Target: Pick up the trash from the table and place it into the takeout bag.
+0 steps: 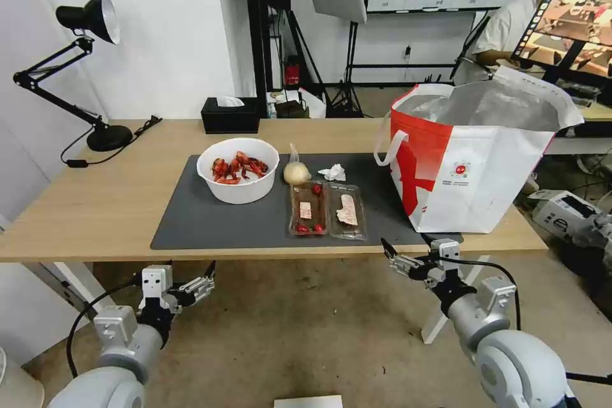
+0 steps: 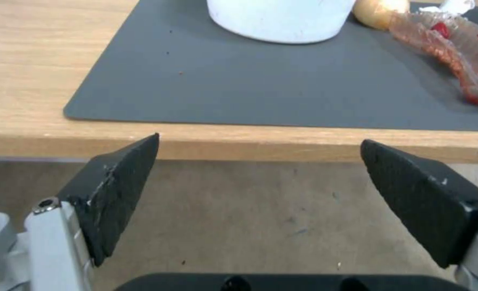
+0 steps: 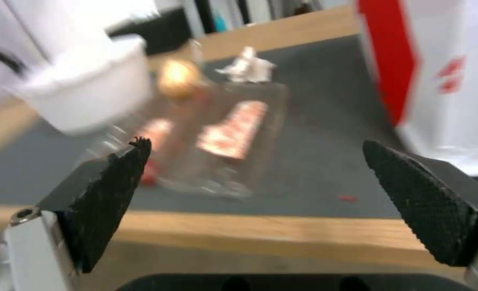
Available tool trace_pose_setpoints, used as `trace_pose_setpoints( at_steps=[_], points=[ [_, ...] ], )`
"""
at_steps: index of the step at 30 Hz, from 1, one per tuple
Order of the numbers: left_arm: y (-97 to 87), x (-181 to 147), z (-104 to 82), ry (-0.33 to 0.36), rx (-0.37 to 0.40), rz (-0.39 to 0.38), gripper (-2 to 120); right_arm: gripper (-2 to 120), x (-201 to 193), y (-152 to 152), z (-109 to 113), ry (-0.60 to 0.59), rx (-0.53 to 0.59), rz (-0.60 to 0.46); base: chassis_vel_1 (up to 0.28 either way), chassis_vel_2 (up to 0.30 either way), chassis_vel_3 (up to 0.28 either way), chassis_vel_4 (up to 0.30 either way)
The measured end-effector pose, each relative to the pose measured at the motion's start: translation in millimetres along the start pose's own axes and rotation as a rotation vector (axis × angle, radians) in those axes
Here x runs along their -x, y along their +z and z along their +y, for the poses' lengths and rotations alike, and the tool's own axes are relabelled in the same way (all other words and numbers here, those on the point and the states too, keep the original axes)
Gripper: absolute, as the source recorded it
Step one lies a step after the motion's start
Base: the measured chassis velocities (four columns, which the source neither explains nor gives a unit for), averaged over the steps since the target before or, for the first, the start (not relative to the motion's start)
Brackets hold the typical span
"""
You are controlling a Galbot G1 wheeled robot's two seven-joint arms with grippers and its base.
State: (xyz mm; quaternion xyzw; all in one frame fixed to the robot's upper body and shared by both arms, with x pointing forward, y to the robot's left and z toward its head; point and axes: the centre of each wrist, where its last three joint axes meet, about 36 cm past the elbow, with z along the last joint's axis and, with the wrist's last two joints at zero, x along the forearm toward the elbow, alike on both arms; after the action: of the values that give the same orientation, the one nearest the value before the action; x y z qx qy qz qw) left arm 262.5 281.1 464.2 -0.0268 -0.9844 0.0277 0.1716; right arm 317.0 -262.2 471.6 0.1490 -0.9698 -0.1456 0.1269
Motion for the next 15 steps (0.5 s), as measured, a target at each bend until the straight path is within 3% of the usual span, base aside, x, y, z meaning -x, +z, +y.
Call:
trace_pose_setpoints(
  at_steps=[1,2,4,6,7,10,15],
  points=[
    [0.2,0,-0.1,0.0,0.0,0.001,100,100,1,-2,1,-0.009,0.027,0.0,0.0,0.0,0.0,0.0],
    [1.0,-1,-0.3,-0.001,-0.002,0.002,100,100,4,-9,7,-0.053,0.153,0.004,0.0,0.0,0.0,0.0],
    [1.1,-1,-0.3,-0.001,-0.003,0.002,100,100,5,-11,8,-0.061,0.178,0.005,0.0,0.0,0.0,0.0],
    [1.7,-1,-0.2,-0.001,-0.004,0.003,100,100,13,-23,17,-0.108,0.389,0.027,0.0,0.0,0.0,0.0],
    [1.7,-1,-0.2,-0.001,-0.004,0.003,100,100,13,-23,17,-0.108,0.389,0.027,0.0,0.0,0.0,0.0],
    [2.7,0,1.5,-0.005,-0.003,0.006,100,100,21,-29,26,-0.111,0.579,0.091,0.0,0.0,0.0,0.0],
    [5.8,1,3.3,-0.01,-0.005,0.016,100,100,28,-31,36,-0.076,0.714,0.175,0.0,0.0,0.0,0.0]
  ],
)
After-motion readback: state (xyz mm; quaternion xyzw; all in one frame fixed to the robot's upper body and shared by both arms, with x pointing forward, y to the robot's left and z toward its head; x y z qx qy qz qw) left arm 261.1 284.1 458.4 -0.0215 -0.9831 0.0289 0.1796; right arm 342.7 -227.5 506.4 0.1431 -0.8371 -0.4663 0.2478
